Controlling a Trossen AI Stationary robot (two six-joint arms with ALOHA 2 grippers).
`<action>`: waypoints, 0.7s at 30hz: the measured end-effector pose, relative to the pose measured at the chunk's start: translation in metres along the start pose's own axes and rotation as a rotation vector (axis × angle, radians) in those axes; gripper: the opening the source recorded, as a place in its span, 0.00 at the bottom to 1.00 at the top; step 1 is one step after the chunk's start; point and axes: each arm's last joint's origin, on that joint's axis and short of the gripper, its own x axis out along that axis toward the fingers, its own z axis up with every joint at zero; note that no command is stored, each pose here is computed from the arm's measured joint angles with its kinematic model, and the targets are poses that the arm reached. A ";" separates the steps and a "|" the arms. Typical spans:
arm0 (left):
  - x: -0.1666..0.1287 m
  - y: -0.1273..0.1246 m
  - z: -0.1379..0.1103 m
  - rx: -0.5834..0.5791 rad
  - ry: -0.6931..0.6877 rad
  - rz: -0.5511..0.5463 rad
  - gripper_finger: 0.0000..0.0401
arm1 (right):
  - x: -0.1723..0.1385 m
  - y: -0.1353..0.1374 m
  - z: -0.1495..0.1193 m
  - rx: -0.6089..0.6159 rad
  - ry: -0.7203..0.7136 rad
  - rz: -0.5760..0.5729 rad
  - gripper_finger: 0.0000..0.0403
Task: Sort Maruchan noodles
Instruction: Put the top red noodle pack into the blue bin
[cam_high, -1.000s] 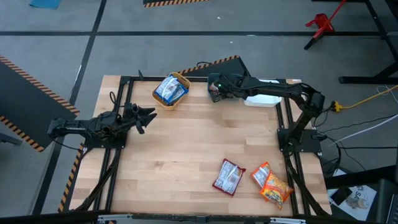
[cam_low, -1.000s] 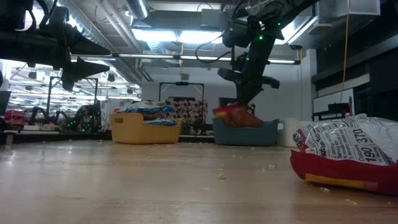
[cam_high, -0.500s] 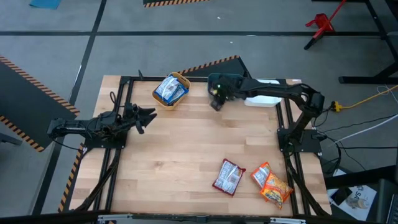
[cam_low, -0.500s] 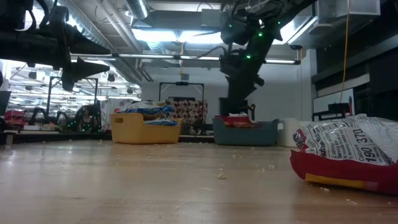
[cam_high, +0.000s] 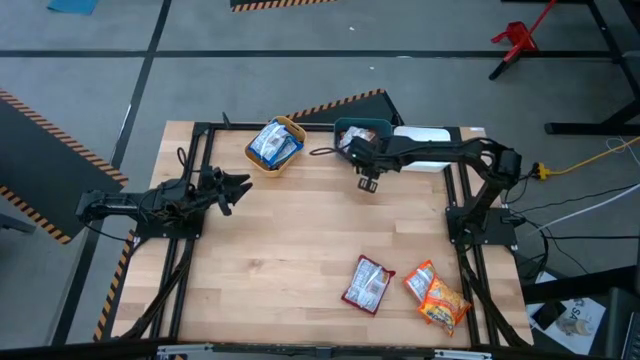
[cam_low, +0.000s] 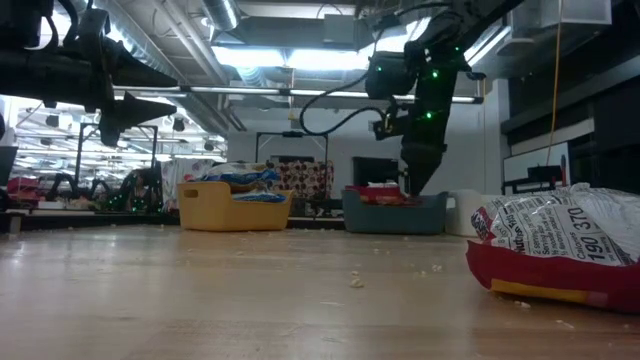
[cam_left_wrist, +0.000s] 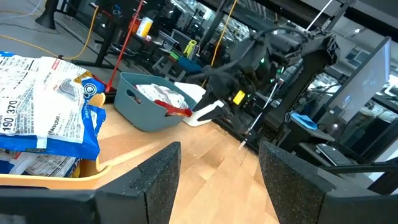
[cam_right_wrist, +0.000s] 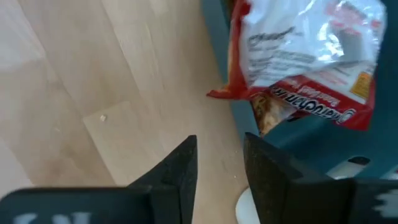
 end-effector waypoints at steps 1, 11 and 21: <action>0.000 0.000 0.000 0.000 0.000 0.000 0.53 | 0.002 0.001 -0.001 -0.007 -0.007 -0.006 0.27; 0.000 0.001 0.001 0.021 -0.017 0.027 0.53 | 0.008 0.001 0.012 0.008 -0.192 -0.041 0.26; 0.000 0.001 0.001 0.020 -0.017 0.028 0.53 | 0.006 -0.016 0.030 0.099 -0.393 -0.069 0.26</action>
